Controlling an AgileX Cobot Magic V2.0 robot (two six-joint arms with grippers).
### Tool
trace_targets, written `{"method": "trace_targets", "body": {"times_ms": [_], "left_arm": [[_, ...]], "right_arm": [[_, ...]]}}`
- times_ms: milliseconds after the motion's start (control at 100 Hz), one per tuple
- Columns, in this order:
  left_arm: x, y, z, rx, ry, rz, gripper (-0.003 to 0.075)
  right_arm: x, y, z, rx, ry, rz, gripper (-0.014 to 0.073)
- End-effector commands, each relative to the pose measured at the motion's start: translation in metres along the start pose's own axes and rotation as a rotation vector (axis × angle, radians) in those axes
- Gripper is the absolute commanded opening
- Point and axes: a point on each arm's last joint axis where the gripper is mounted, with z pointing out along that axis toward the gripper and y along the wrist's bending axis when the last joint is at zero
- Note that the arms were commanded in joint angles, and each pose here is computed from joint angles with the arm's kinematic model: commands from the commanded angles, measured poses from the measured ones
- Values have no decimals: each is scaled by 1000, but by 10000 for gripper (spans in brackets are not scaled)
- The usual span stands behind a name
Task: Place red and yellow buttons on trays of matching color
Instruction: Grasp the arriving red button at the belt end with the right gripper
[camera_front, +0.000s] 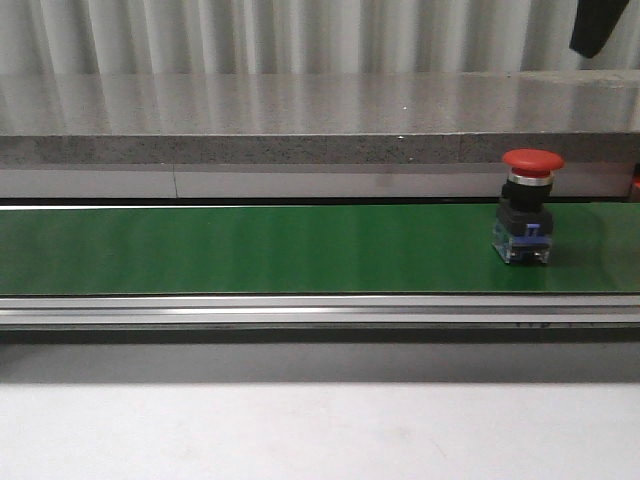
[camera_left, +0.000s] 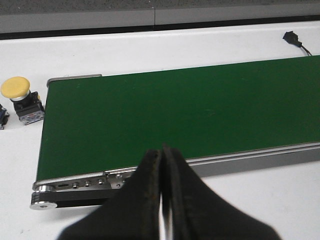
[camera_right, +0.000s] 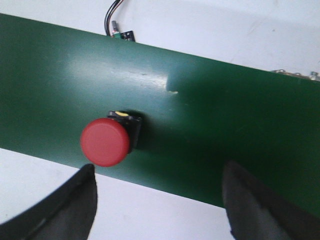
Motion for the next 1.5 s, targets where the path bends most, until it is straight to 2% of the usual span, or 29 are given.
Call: {"method": "trace_targets", "body": {"times_ms": [0,80,210,390,570,640,740,820,910,1220,1490], "left_arm": [[-13,-2,-6,11,-92,-8,-20],[-13,-2,-6,11,-92,-8,-20],[-13,-2,-6,11,-92,-8,-20],[-13,-2,-6,11,-92,-8,-20],[-13,-2,-6,11,-92,-8,-20],[-13,-2,-6,11,-92,-8,-20],[-13,-2,-6,11,-92,-8,-20],[-13,-2,-6,11,-92,-8,-20],[-13,-2,-6,11,-92,-8,-20],[-13,-2,-6,11,-92,-8,-20],[-13,-2,-6,11,-92,-8,-20]], "right_arm": [[0,7,-8,-36,-3,-17,528],[-3,9,2,-76,20,1,528],[-7,8,19,-78,68,33,528],[-10,-4,43,26,137,94,528],[-12,-7,61,37,184,118,526],[-11,-8,64,39,202,127,478],[-10,-9,66,48,231,129,325],[-10,-10,66,50,229,140,205],[-10,-10,66,52,226,139,145],[-11,-15,52,54,172,153,142],[-18,-60,0,92,22,277,142]]}}
